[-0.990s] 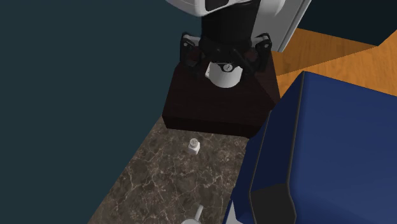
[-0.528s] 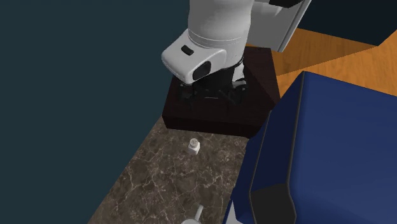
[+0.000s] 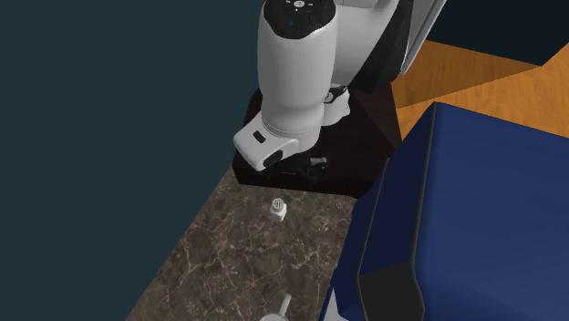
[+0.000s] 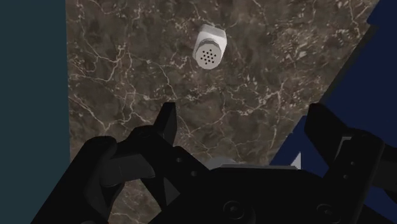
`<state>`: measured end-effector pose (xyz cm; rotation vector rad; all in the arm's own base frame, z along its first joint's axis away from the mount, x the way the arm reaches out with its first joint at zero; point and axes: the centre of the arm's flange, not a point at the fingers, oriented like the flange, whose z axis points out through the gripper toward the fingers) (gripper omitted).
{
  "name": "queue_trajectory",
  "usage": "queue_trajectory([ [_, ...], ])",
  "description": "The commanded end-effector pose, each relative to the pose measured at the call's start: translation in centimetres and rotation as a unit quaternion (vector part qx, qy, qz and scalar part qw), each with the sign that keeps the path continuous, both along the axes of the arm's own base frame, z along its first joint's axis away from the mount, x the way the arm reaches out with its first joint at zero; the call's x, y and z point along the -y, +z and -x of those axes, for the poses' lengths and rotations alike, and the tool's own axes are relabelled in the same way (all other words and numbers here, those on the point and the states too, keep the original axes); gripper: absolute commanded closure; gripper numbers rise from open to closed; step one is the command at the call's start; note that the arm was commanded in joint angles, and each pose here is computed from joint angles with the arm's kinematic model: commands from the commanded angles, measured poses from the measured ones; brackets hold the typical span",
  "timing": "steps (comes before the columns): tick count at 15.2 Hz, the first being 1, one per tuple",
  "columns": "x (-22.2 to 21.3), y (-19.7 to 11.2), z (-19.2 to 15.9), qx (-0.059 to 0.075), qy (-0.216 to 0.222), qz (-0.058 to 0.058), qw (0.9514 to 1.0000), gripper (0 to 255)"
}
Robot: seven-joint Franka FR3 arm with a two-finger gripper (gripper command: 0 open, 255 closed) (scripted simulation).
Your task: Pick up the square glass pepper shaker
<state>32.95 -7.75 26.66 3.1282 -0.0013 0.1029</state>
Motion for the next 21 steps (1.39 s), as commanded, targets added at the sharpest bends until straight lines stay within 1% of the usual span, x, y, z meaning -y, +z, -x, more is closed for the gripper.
queue_trajectory([
  [1,0.5,-2.5,-0.4,0.004,-0.004,0.003,1.0000,0],
  [9,2.4,-12.5,-1.3,0.011,-0.020,0.012,0.9997,0],
  [16,2.4,-16.2,-1.3,0.011,-0.020,0.012,0.9997,0],
  [18,2.4,-16.5,-1.3,0.011,-0.020,0.012,0.9997,0],
  [19,2.4,-16.5,-1.3,0.011,-0.020,0.012,0.9997,255],
  [21,2.4,-16.5,-1.3,0.011,-0.020,0.012,0.9997,255],
])
